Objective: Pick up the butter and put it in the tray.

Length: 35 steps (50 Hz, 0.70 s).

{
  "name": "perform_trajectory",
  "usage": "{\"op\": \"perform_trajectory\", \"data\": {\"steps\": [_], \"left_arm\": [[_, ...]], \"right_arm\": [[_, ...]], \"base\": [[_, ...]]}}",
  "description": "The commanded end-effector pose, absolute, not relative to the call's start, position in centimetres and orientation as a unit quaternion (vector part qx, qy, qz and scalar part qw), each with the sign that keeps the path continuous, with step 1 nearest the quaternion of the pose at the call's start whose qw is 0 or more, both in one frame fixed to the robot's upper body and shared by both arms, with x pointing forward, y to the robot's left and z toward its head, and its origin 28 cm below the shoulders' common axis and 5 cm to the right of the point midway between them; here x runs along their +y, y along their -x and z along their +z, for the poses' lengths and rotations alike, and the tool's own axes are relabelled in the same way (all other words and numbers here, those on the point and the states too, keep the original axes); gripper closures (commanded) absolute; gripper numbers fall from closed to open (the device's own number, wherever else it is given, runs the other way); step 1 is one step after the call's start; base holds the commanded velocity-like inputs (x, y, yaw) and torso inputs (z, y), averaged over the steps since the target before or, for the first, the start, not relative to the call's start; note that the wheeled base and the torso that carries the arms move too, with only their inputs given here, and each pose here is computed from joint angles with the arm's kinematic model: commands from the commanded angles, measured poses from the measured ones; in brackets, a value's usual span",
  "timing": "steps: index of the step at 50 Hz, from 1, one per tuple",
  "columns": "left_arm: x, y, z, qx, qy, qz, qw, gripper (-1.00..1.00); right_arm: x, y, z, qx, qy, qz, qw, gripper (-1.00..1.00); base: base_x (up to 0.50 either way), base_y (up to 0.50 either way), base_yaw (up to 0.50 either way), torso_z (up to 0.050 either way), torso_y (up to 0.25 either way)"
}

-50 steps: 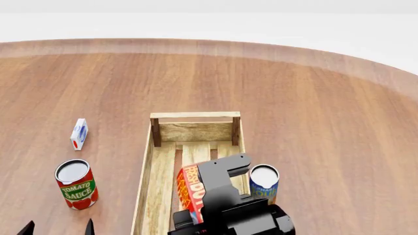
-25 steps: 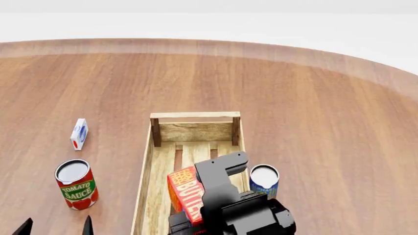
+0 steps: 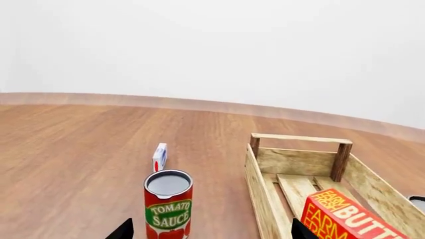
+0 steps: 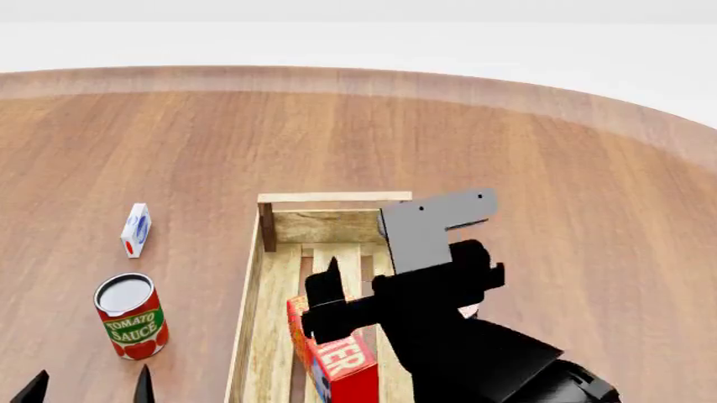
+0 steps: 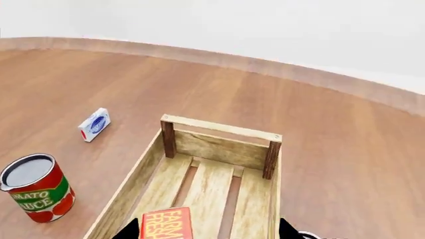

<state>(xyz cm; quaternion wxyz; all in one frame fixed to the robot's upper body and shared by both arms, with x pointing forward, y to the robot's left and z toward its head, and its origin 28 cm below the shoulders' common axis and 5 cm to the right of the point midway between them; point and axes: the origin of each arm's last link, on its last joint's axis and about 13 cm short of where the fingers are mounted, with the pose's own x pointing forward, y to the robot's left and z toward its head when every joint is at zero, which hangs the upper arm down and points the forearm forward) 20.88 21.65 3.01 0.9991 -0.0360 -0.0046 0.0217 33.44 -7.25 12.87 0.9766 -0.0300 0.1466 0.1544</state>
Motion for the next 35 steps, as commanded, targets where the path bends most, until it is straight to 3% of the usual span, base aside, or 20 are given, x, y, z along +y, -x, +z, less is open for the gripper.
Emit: {"op": "perform_trajectory", "data": {"steps": [1,16,35], "left_arm": [[21.8,-20.2,3.3,-0.038,0.036,0.015,0.999,-1.0],[22.0,-19.5,3.6,-0.063,0.022,0.023,0.997,-1.0],[21.9,-19.4,4.1,-0.074,0.018,0.021,0.997,-1.0]], "right_arm": [[-9.9,-25.9,11.3,-0.084,-0.071,0.067,0.992,-1.0],[-11.1,-20.1,7.4,-0.182,-0.052,-0.004,0.982,-1.0],[-11.1,-19.1,6.4,-0.206,-0.012,-0.022,0.978,-1.0]], "base": [[0.0,0.0,0.0,0.0,0.0],[0.0,0.0,0.0,0.0,0.0],[0.0,0.0,0.0,0.0,0.0]]}}
